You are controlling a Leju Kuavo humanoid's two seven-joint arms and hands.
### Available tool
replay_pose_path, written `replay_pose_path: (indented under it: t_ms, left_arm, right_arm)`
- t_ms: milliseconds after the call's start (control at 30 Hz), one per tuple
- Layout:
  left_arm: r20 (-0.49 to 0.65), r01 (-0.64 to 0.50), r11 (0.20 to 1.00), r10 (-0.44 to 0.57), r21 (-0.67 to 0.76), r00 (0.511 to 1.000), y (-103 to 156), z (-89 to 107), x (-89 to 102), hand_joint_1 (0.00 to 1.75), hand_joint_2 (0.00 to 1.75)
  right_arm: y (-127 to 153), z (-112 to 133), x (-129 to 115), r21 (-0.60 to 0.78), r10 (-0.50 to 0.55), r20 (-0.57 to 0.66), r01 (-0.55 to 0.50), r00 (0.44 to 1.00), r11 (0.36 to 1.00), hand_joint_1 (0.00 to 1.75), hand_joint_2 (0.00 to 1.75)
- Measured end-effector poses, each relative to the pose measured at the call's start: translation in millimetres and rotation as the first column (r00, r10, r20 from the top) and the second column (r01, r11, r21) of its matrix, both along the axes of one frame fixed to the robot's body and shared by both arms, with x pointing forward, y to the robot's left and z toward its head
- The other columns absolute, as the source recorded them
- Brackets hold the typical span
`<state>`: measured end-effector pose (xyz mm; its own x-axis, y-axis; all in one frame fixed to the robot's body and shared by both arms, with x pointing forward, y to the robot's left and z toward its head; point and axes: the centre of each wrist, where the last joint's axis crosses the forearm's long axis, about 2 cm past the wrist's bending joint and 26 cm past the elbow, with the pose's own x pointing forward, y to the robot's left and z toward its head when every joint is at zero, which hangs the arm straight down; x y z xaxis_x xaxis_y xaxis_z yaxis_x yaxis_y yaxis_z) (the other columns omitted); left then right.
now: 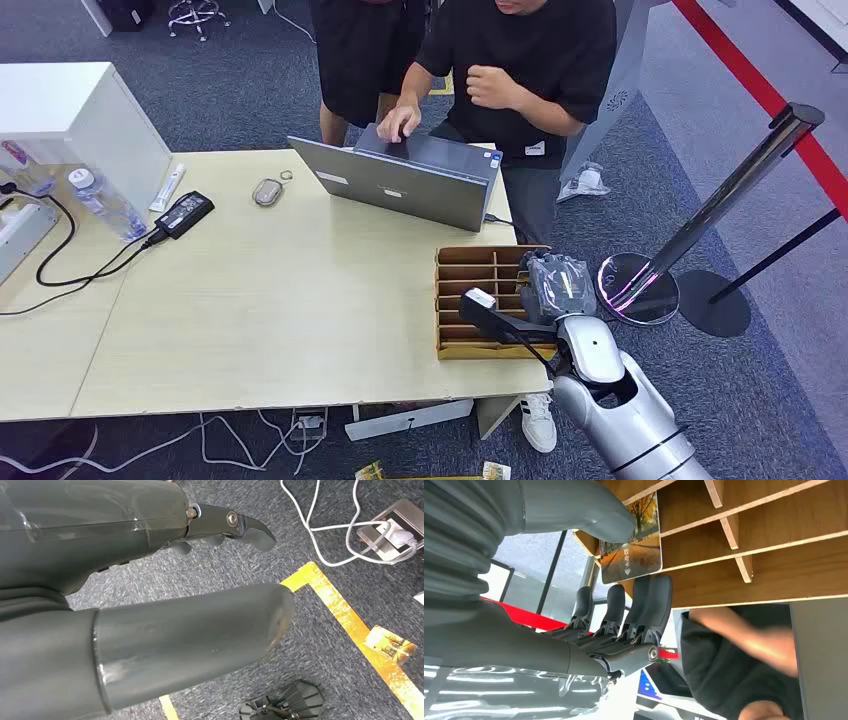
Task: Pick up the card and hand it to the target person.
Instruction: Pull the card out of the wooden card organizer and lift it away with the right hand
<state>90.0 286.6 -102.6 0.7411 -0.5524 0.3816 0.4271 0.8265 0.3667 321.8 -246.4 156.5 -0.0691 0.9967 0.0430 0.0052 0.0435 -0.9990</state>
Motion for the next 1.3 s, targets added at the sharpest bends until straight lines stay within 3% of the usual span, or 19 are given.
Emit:
replay_pose_path:
  t_ms: [667,867,1300]
  left_arm:
    - [0.000,0.000,1.000,0.000,0.000,1.000,0.0,0.0,0.0,0.00,0.00]
    - [0.000,0.000,1.000,0.000,0.000,1.000,0.0,0.0,0.0,0.00,0.00]
    - [0.000,0.000,1.000,0.000,0.000,1.000,0.0,0.0,0.0,0.00,0.00]
  right_arm:
    - [-1.3,-2.7,0.2,-0.007,-0.015,-0.014,0.015,1.000,1.000,1.02,1.75]
    - [-1.3,-2.8,0.3,-0.007,-0.017,-0.014,0.017,1.000,1.000,1.32,1.75]
    - [-1.4,-2.6,0.4,-0.008,-0.020,-0.014,0.019,1.000,1.000,1.62,1.75]
